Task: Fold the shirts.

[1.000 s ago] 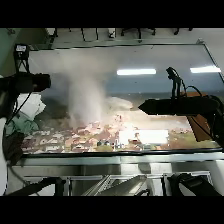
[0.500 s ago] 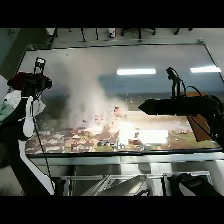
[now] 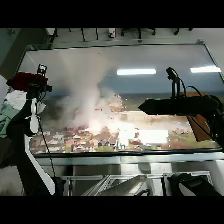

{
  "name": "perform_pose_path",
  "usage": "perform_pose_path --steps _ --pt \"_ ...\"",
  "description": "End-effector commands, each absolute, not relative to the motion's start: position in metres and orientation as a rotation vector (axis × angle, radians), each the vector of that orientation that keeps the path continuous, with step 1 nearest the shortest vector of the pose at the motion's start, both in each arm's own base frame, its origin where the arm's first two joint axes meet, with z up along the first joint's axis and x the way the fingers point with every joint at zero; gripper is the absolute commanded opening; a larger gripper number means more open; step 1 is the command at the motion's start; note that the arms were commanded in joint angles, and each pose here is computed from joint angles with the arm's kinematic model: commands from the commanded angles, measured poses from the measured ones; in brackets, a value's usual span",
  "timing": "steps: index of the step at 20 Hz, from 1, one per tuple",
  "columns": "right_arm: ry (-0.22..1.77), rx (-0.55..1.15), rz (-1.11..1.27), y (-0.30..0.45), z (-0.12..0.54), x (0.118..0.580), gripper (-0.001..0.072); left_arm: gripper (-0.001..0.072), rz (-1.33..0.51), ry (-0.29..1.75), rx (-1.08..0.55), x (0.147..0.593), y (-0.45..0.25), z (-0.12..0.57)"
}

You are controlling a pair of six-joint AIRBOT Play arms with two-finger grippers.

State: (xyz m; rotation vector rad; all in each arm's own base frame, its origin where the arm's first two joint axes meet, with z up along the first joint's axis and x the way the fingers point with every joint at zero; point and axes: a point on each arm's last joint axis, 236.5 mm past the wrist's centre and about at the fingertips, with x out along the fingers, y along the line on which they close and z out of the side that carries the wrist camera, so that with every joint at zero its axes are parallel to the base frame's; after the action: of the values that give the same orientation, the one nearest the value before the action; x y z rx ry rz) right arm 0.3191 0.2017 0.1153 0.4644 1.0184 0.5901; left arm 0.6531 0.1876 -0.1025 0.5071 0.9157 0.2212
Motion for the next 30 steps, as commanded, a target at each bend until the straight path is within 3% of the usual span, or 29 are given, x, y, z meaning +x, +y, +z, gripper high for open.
perform_pose_path --steps 1,6,8,11,16,20,23,24,25,26,30 --pt "1.018 0.465 0.59 0.202 0.115 0.319 0.0019 0.0013 0.283 0.928 0.446 0.641 0.19 -0.06" --pt "1.018 0.465 0.59 0.202 0.115 0.319 0.002 0.0013 0.197 0.574 0.361 0.646 0.085 0.15" --pt "1.018 0.465 0.591 0.202 0.115 0.319 0.002 0.0013 0.114 0.451 0.311 0.619 0.025 0.233" --pt "1.018 0.465 0.59 0.202 0.115 0.319 0.0019 0.0013 -0.081 0.474 0.177 0.553 -0.065 0.284" --pt "1.018 0.465 0.59 0.202 0.115 0.319 0.002 0.0014 -0.533 0.801 0.045 0.431 -0.217 0.236" --pt "1.018 0.465 0.59 0.202 0.115 0.319 0.002 0.0014 -0.643 1.073 0.099 0.369 -0.287 0.131" --pt "1.019 0.465 0.591 0.202 0.115 0.319 0.0019 0.0016 -0.656 1.21 0.148 0.35 -0.303 0.073" --pt "1.018 0.465 0.59 0.202 0.115 0.319 0.002 0.0194 -0.652 1.226 0.146 0.35 -0.303 0.067" --pt "1.018 0.464 0.59 0.202 0.115 0.319 0.0019 0.05 -0.64 1.234 0.125 0.353 -0.302 0.065" --pt "1.018 0.465 0.59 0.202 0.115 0.319 0.002 0.0618 -0.617 1.239 0.085 0.358 -0.297 0.069" --pt "1.018 0.465 0.59 0.202 0.115 0.319 0.002 0.0617 -0.547 1.287 0.069 0.36 -0.243 0.113"
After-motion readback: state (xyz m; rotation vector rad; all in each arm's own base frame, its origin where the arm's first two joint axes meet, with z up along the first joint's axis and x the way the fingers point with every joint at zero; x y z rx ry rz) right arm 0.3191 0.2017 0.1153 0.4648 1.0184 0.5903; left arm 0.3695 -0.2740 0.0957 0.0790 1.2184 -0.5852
